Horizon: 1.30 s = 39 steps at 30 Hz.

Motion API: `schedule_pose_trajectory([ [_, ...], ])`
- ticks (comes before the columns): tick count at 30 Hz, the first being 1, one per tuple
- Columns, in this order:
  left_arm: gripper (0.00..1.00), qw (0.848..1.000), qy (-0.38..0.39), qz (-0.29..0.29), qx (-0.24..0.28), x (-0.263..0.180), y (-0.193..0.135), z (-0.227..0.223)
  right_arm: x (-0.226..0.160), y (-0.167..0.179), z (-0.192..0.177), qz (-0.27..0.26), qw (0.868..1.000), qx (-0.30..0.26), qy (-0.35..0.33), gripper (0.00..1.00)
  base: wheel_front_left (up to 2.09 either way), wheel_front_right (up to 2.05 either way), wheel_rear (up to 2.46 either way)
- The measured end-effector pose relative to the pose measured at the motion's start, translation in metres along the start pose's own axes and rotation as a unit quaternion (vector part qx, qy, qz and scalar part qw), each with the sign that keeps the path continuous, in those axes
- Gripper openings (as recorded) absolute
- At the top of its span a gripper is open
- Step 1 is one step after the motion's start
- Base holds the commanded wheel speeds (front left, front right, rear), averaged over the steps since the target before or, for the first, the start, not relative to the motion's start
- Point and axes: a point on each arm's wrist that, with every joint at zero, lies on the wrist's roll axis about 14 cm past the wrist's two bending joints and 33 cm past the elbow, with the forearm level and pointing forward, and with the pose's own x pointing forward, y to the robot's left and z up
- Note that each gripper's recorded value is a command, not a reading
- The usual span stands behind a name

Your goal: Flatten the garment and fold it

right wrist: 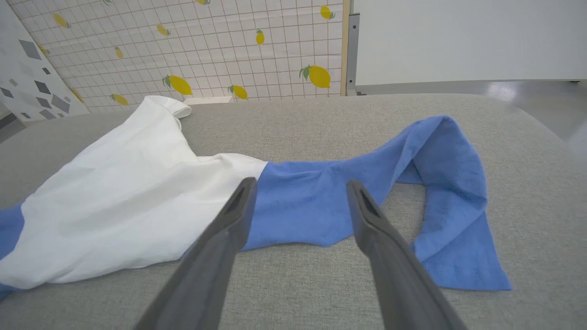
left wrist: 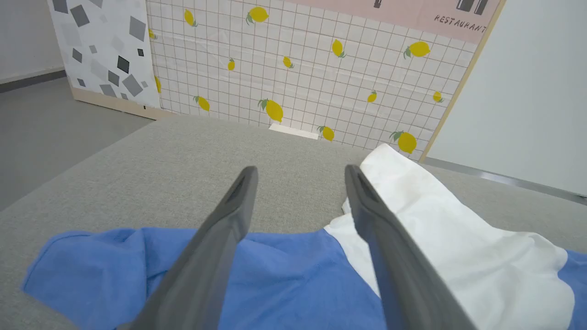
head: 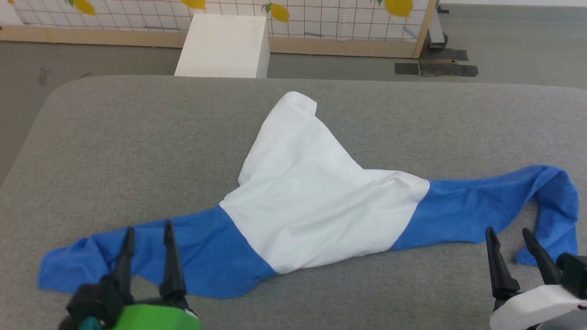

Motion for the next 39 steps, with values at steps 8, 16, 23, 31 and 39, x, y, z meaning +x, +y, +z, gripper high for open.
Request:
schedule_pose_trajectory([
  [8,1.00,0.999,0.031,-0.008,0.003,-0.009,-0.011,-0.027,0.014,0.013,0.013,0.019,1.000,-0.009,-0.004,1.00,0.00,0.00,0.00],
  [16,1.00,0.999,0.030,-0.019,0.023,0.012,-0.016,-0.032,0.081,0.072,0.060,0.121,0.992,-0.046,0.010,1.00,0.00,0.00,0.00],
  [23,1.00,0.998,0.063,-0.021,0.020,0.019,-0.022,-0.056,0.137,0.104,0.041,0.177,0.975,-0.081,0.108,1.00,0.00,0.00,0.00],
  [31,1.00,0.996,0.089,-0.001,0.020,0.022,-0.014,-0.077,0.155,0.099,-0.061,0.202,0.914,-0.171,0.309,1.00,0.00,0.00,0.00],
  [39,1.00,0.993,0.114,0.024,0.029,0.020,0.002,-0.094,0.163,0.105,-0.102,0.236,0.881,-0.200,0.358,0.09,0.00,0.00,0.00],
])
